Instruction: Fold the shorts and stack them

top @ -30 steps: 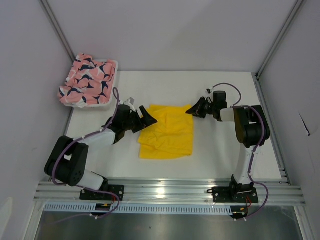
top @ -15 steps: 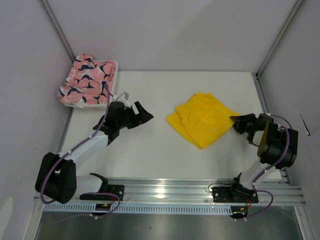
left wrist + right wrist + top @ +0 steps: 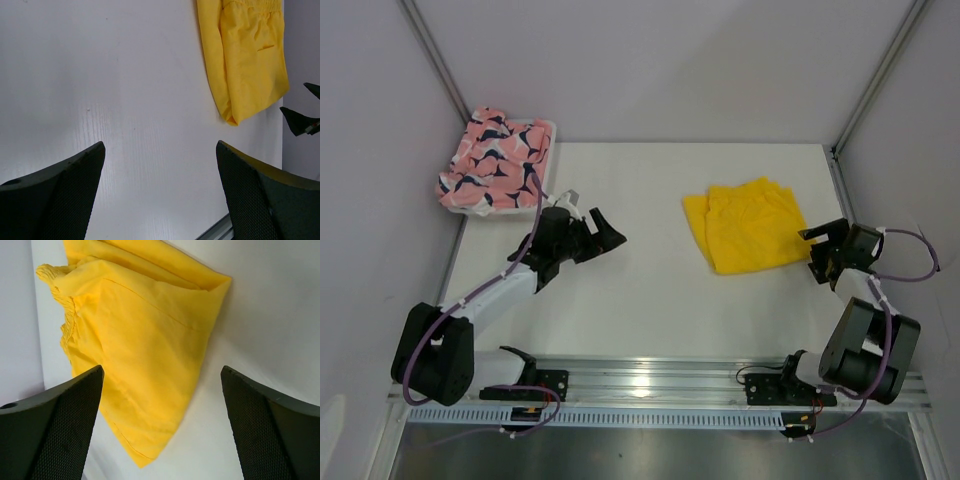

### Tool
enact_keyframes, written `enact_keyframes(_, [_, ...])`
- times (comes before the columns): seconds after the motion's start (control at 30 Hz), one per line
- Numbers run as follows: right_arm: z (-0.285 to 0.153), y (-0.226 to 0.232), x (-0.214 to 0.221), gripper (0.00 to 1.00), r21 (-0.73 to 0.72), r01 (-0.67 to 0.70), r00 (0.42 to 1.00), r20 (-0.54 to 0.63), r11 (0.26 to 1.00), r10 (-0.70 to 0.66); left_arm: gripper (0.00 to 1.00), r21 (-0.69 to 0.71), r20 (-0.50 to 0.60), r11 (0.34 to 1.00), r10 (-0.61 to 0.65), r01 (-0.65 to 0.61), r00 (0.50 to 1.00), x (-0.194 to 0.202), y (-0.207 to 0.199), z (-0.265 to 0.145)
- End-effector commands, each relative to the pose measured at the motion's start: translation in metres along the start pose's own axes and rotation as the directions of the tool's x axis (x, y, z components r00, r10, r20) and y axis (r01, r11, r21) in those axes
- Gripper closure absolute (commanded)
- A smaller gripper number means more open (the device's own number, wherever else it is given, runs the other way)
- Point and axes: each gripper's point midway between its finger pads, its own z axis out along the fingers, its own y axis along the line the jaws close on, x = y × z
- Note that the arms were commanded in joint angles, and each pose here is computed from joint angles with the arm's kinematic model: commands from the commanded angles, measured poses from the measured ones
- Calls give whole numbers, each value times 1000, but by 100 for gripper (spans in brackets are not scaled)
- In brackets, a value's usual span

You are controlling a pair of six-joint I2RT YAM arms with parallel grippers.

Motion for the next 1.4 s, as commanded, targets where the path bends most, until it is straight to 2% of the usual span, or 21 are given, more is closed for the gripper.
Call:
enact_keyframes(0.0, [-23, -17, 2, 0, 127, 44, 999, 0, 991, -45, 7, 33, 12, 999, 12, -13, 1000, -2, -6, -8])
enact_keyframes(0.13, [-34, -17, 26, 1, 95, 33, 996, -81, 995, -26, 6, 43, 8, 999, 15, -15, 1000, 1, -8, -10])
enact_keyframes(0.4, [-36, 15, 92, 1, -116, 9, 975, -218, 993, -34, 7, 45, -5, 999, 21, -21, 1000, 10, -6, -13])
enact_keyframes(0.5, [-30, 28, 101, 0, -160, 7, 977, -211, 987, -41, 7, 48, 7, 998, 28, -28, 1000, 9, -7, -15])
enact_keyframes(0.7, [-9, 30, 114, 1, -143, -44, 976, -218, 989, 11, 7, 38, 18, 999, 38, -38, 999, 6, -6, -19])
enact_keyframes(0.97, [10, 23, 128, 10, -125, -128, 976, -191, 984, 103, 6, 36, 19, 998, 43, -44, 999, 5, -7, -18])
enact_keyframes(1.13, [14, 26, 115, 33, -145, -165, 982, -118, 976, 148, 6, 29, 14, 999, 44, -45, 999, 6, -5, -16])
enact_keyframes(1.17, [15, 28, 110, 44, -149, -167, 983, -95, 975, 154, 6, 29, 18, 998, 46, -47, 999, 4, -5, -16])
enact_keyframes(1.27, [17, 37, 102, 61, -174, -168, 985, -67, 970, 159, 6, 24, 20, 999, 47, -48, 999, 4, -4, -15])
enact_keyframes(1.37, [24, 40, 100, 83, -172, -174, 984, -67, 970, 164, 6, 21, 15, 999, 45, -45, 999, 5, -3, -12])
